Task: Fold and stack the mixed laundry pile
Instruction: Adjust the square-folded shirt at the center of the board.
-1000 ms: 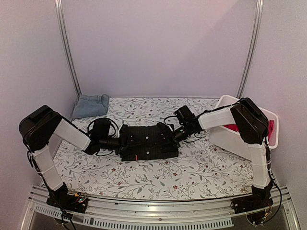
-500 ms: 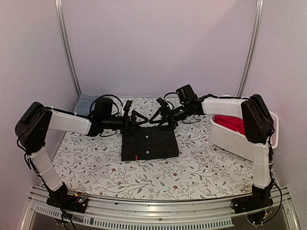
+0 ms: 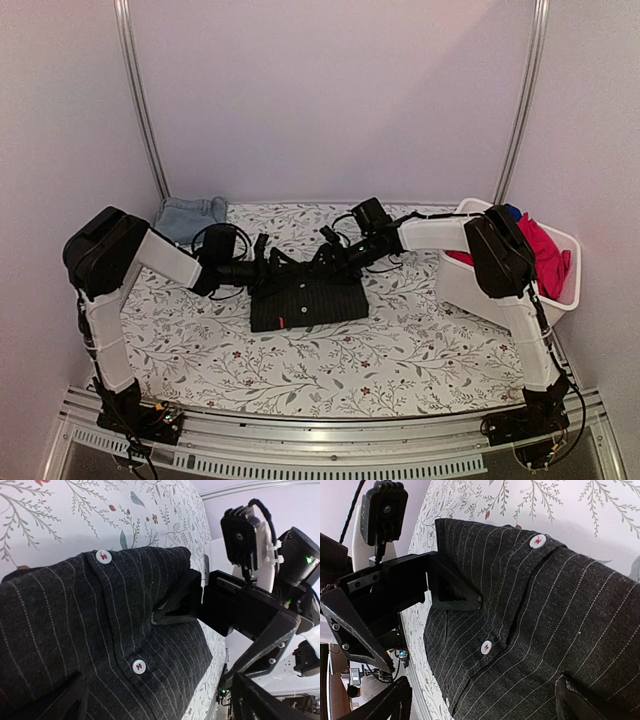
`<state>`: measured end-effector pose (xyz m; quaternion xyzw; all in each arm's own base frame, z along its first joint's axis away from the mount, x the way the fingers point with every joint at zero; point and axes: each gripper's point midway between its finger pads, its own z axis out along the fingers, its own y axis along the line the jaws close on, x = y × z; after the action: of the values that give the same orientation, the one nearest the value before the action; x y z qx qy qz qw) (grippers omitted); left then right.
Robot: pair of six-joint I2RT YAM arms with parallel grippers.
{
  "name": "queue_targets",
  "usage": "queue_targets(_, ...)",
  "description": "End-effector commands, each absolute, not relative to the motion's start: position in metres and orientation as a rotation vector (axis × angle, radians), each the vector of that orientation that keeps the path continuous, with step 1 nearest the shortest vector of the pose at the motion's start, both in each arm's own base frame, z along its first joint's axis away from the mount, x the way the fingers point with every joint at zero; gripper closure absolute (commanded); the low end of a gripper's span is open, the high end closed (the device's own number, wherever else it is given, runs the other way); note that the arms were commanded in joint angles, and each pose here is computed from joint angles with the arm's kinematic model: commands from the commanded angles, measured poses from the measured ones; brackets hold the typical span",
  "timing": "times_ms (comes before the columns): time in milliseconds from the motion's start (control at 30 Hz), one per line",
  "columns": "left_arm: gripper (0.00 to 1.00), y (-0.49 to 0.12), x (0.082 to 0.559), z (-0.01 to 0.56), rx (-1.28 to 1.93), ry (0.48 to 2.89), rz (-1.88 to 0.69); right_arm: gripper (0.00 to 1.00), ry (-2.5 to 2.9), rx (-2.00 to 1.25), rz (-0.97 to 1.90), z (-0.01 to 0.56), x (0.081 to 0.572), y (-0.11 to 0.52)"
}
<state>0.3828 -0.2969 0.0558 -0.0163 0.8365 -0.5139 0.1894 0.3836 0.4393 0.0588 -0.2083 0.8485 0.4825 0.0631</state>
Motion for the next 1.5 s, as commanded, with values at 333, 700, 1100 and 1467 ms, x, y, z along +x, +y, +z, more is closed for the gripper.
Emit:
queue_targets(333, 0.00, -0.280, 0.418, 0.102, 0.024, 2.286, -1.381, 0.01, 2.428, -0.664, 1.420, 0.118, 0.412, 0.438)
queue_targets(700, 0.00, -0.246, 0.446, 0.033, -0.147, 2.379, -1.311, 0.01, 2.624, -0.556, 1.305, 0.009, 0.425, 0.421)
queue_targets(1100, 0.00, -0.245, 0.398, 0.127, 0.219, 2.259, -1.262, 0.01, 2.392, -0.722, 1.481, 0.167, 0.389, 0.421)
queue_targets(1467, 0.00, -0.299, 0.290, 0.105, 0.390, 2.324, -1.451, 0.01, 2.476, -0.968, 1.760, 0.120, 0.262, 0.426)
